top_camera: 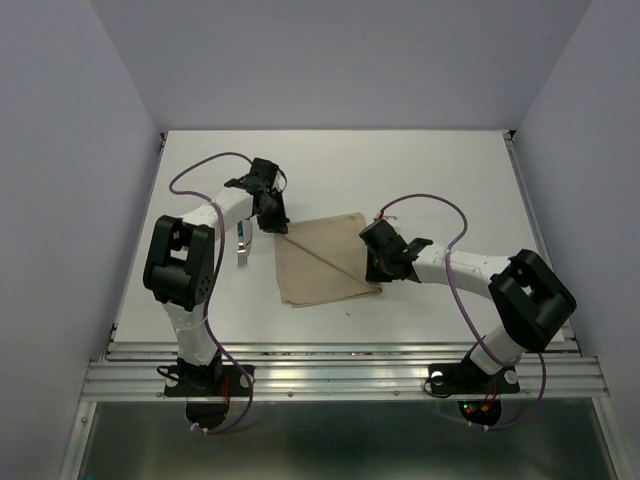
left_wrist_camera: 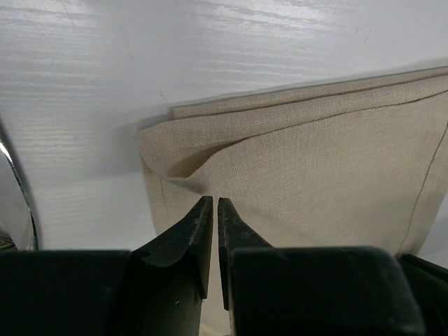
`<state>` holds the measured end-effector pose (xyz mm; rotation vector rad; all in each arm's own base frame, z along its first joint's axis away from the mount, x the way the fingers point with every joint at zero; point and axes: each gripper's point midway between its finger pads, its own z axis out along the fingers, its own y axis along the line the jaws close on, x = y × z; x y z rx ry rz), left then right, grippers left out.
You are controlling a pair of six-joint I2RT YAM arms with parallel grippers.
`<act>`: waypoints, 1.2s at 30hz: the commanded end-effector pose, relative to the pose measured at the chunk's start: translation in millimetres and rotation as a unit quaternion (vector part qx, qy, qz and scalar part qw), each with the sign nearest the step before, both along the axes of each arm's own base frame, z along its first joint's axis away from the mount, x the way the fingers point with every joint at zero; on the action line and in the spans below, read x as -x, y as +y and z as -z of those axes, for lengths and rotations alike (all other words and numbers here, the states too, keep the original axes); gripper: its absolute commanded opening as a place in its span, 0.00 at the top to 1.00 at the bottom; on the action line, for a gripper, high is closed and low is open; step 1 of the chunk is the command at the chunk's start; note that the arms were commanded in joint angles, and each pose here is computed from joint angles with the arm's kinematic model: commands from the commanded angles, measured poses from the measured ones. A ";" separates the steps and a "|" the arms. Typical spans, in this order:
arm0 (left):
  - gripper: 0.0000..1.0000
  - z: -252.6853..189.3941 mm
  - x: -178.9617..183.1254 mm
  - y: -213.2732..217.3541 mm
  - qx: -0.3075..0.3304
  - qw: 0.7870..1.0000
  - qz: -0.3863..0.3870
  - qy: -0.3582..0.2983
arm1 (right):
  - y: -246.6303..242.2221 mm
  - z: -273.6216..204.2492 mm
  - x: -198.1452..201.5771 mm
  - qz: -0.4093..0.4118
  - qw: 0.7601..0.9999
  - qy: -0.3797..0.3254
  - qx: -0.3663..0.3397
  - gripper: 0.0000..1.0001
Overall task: Fold the napkin into a case and place the utensils inside
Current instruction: Smooth out the upper triangle-folded napkin at the center of the board.
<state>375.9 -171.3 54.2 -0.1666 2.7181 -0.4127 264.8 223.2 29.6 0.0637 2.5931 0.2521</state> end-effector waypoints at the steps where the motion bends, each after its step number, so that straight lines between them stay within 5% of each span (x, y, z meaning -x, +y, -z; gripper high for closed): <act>1: 0.81 -6.9 -6.9 -2.4 0.006 1.000 0.001 -0.014 | 4.9 -18.2 -11.6 0.007 0.999 -0.035 -0.015 0.77; 22: 0.81 -2.3 -42.9 -4.8 -0.016 1.000 0.005 -0.022 | 4.2 -38.0 -22.5 0.013 0.998 -0.062 -0.012 0.76; 36: 0.81 -12.0 -21.3 16.3 -0.011 0.999 -0.014 -0.029 | 15.1 -71.2 -128.3 -0.015 0.993 -0.117 0.016 0.67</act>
